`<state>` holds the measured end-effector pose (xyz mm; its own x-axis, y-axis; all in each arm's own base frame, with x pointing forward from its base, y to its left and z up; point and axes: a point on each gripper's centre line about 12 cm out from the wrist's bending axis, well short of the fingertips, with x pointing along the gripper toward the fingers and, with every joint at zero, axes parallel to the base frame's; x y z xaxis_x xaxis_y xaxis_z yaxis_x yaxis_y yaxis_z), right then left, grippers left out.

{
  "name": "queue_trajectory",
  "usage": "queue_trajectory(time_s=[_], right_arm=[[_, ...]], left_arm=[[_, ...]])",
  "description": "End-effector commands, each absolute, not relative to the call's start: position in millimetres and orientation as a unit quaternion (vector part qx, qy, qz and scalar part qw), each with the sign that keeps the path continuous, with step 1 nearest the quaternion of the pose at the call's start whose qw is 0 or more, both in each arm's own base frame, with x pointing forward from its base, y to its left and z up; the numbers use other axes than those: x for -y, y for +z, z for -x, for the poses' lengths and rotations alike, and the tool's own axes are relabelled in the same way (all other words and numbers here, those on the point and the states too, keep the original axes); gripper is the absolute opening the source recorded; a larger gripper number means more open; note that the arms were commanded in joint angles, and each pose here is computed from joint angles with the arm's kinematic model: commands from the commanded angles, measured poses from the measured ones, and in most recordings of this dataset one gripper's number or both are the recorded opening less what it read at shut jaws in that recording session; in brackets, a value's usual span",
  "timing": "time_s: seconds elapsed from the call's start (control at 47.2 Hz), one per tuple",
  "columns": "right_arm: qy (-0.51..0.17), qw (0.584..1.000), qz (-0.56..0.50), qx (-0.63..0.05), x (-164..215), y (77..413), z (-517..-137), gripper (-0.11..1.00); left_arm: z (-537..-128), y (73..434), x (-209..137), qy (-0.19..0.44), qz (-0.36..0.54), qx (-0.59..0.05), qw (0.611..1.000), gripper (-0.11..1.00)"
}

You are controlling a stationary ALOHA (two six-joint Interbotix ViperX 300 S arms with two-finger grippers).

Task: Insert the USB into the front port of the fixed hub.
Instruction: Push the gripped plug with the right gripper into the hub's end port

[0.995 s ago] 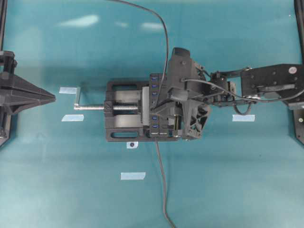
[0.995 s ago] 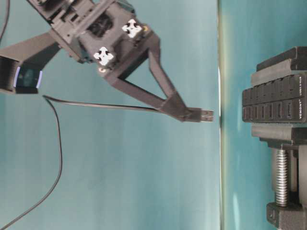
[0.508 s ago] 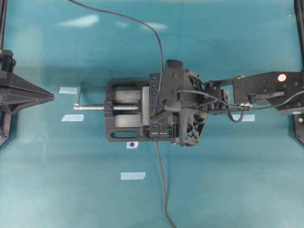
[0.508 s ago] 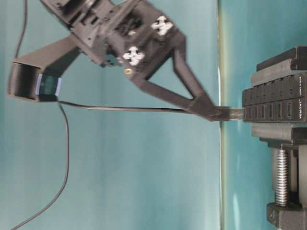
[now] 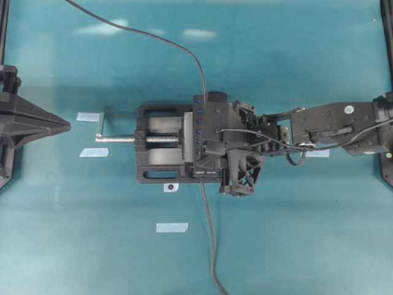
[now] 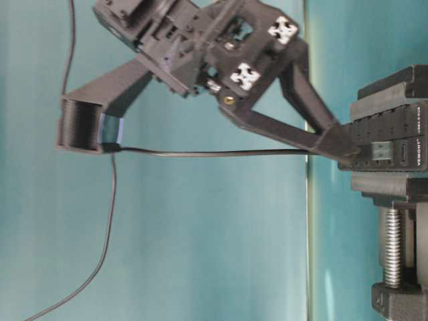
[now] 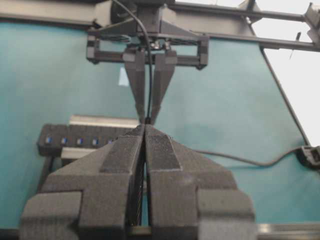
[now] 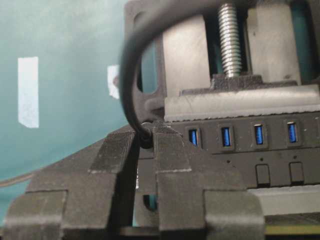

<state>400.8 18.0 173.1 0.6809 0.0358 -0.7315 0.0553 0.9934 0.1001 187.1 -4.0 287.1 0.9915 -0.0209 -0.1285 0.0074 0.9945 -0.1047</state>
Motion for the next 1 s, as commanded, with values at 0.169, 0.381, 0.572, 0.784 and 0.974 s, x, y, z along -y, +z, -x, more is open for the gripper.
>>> queue_trajectory(time_s=[0.169,0.381,0.572,0.784,0.974], right_arm=[[-0.008,0.917,-0.064,-0.394,-17.6,175.7,-406.5,0.04],[-0.013,0.915,-0.065,-0.398,-14.0,171.1,-408.1,0.04],[-0.013,0.915,-0.064,-0.398,-13.3,171.1,-408.1,0.04],[-0.014,0.914,-0.066,-0.400,-13.3,169.3,-407.9,0.04],[-0.015,0.905,-0.065,-0.420,-13.4,166.7,-404.6,0.04]], left_arm=[[-188.6,288.1,4.3,-0.008,0.053,-0.063,0.997,0.00],[-188.5,287.4,4.0,-0.007,0.054,-0.063,0.997,0.00],[-188.5,287.4,4.0,-0.007,0.054,-0.063,0.996,0.00],[-188.4,286.8,4.0,-0.007,0.054,-0.064,0.996,0.00],[-188.3,285.3,4.0,-0.007,0.054,-0.066,0.996,0.00]])
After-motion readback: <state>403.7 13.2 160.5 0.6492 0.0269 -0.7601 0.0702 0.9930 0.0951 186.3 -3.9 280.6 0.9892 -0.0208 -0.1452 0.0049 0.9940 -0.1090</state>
